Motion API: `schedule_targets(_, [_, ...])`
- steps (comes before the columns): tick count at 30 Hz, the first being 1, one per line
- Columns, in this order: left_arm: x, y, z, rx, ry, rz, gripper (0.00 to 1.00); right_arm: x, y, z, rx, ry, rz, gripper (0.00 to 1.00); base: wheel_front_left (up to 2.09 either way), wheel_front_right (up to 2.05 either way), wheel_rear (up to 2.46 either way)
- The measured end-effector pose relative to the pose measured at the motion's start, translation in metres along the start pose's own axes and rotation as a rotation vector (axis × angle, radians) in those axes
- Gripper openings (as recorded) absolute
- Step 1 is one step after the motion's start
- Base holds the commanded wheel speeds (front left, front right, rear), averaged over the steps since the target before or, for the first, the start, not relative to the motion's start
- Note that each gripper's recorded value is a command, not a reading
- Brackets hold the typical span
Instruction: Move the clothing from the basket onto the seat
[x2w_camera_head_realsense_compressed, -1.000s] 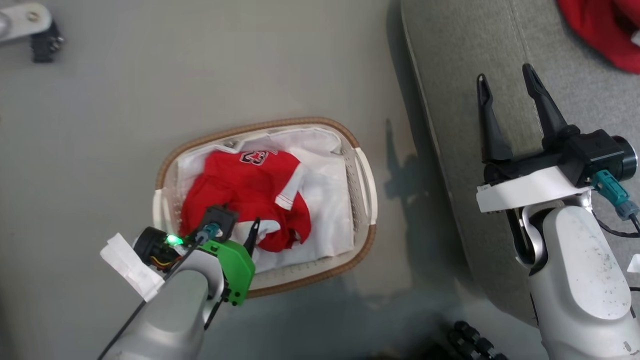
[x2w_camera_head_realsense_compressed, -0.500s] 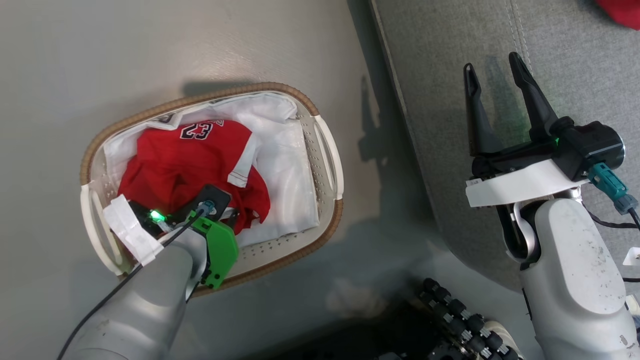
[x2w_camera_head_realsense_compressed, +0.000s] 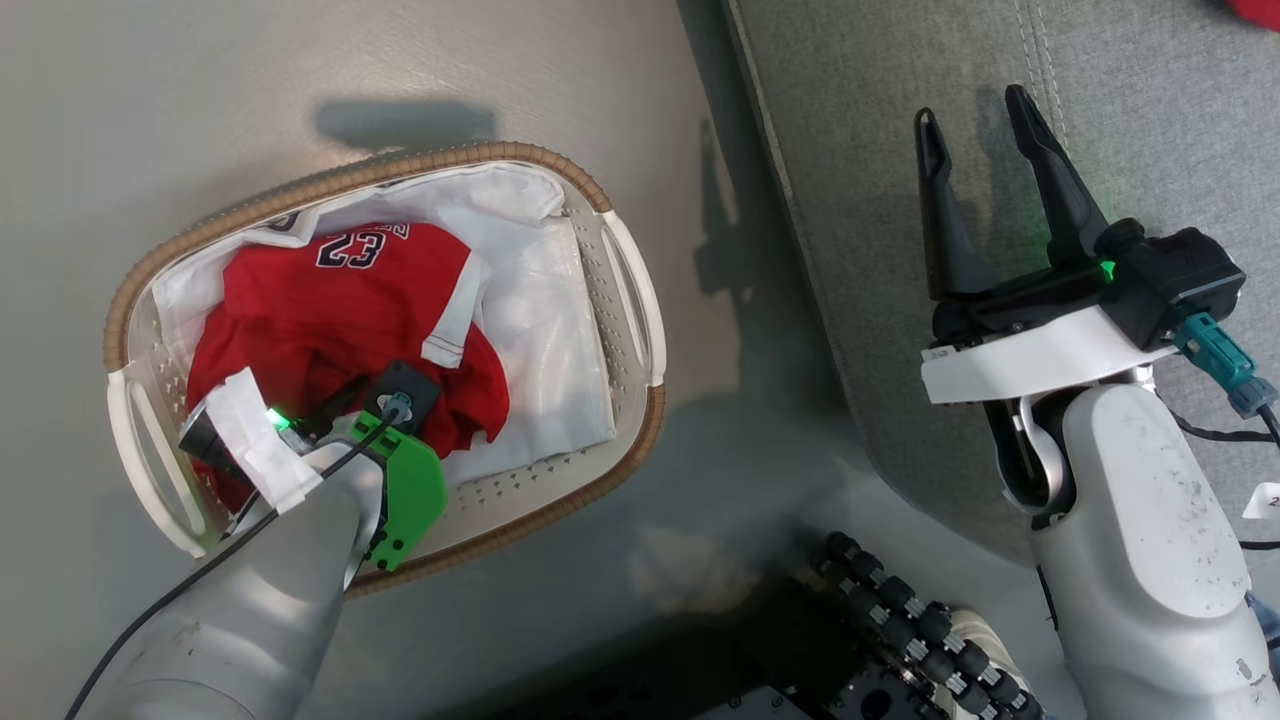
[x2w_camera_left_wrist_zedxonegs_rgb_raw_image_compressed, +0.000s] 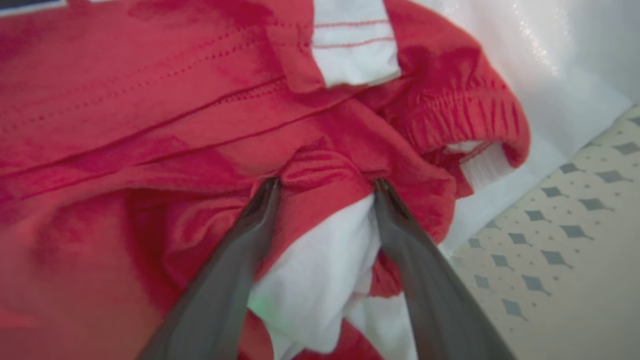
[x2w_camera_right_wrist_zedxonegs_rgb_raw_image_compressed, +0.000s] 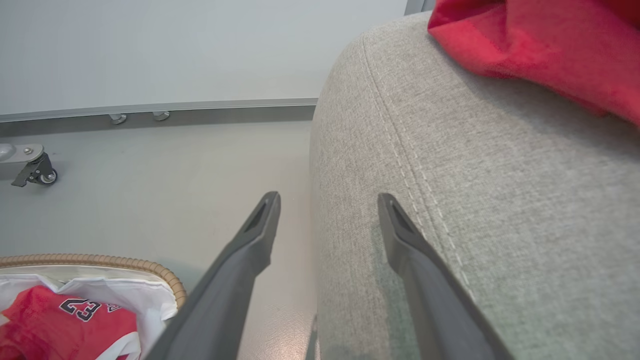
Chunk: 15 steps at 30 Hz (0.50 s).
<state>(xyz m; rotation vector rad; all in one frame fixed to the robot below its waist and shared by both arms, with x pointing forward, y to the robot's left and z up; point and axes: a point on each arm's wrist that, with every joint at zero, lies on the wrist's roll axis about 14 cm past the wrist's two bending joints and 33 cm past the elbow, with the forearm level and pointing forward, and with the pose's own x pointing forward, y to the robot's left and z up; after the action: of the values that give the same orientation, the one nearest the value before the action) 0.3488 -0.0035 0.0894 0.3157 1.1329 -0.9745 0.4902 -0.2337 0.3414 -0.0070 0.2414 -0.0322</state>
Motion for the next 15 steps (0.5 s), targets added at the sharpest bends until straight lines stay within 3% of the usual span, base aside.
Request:
schedule_targets(1, [0.000, 0.000, -0.001, 0.000, 0.003, 0.001, 0.32, 0.000, 0.000, 0.000, 0.000, 0.000, -0.001, 1.00, 0.00, 0.00, 0.00])
schedule_targets(2, [0.001, 0.000, -0.001, 0.002, 0.009, 0.001, 0.02, 0.000, -0.001, 0.000, 0.000, 0.000, -0.002, 1.00, 0.00, 0.00, 0.00])
schedule_targets(15, [-0.015, -0.004, 0.034, 0.025, -0.120, 0.022, 0.00, -0.006, -0.006, 0.017, -0.010, -0.027, -0.017, 1.00, 0.00, 0.00, 0.00])
